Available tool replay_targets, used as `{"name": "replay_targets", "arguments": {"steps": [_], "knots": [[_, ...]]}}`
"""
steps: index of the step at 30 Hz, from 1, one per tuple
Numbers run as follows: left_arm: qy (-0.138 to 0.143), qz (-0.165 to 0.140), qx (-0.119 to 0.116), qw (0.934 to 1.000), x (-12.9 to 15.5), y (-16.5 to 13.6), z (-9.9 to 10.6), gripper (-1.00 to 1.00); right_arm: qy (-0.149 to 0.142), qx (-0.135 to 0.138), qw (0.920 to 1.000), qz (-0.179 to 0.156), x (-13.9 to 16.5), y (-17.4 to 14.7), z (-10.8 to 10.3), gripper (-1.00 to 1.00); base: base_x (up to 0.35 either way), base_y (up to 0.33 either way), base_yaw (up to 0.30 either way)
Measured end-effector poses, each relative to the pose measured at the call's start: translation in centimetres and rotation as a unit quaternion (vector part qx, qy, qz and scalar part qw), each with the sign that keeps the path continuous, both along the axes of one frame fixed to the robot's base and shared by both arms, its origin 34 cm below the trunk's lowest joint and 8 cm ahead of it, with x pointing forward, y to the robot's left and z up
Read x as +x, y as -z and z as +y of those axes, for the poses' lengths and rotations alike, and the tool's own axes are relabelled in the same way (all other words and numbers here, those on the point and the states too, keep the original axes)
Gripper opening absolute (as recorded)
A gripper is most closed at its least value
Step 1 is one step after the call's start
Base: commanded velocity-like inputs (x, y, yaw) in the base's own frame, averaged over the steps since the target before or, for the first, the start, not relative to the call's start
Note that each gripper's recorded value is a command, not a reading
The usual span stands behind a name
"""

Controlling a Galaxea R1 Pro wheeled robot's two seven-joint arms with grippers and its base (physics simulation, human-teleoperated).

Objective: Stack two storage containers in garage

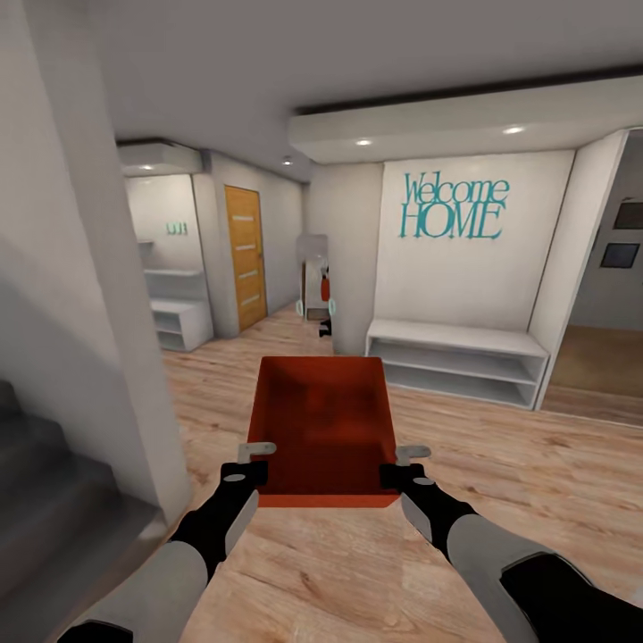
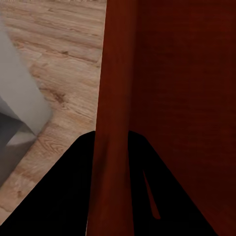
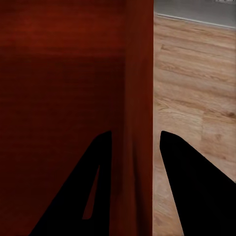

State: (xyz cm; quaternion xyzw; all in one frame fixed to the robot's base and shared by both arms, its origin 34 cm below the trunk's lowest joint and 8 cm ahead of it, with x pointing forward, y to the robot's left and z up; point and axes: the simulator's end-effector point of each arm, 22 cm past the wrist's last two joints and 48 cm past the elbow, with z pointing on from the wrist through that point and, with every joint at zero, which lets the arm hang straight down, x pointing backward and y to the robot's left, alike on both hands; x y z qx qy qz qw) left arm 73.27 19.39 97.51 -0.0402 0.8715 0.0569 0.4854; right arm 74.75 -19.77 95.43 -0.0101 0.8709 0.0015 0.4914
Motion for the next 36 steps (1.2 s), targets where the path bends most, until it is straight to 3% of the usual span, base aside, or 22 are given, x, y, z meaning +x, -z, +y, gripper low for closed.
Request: {"name": "replay_targets", "arguments": {"steps": [36], "knots": [[0.003, -0.005, 0.002, 1.0000, 0.25, -0.27, 0.39, -1.00, 0.004, 0.003, 1.0000, -0.006, 0.00, -0.11, 0.39, -1.00, 0.322, 0.000, 0.000]]}}
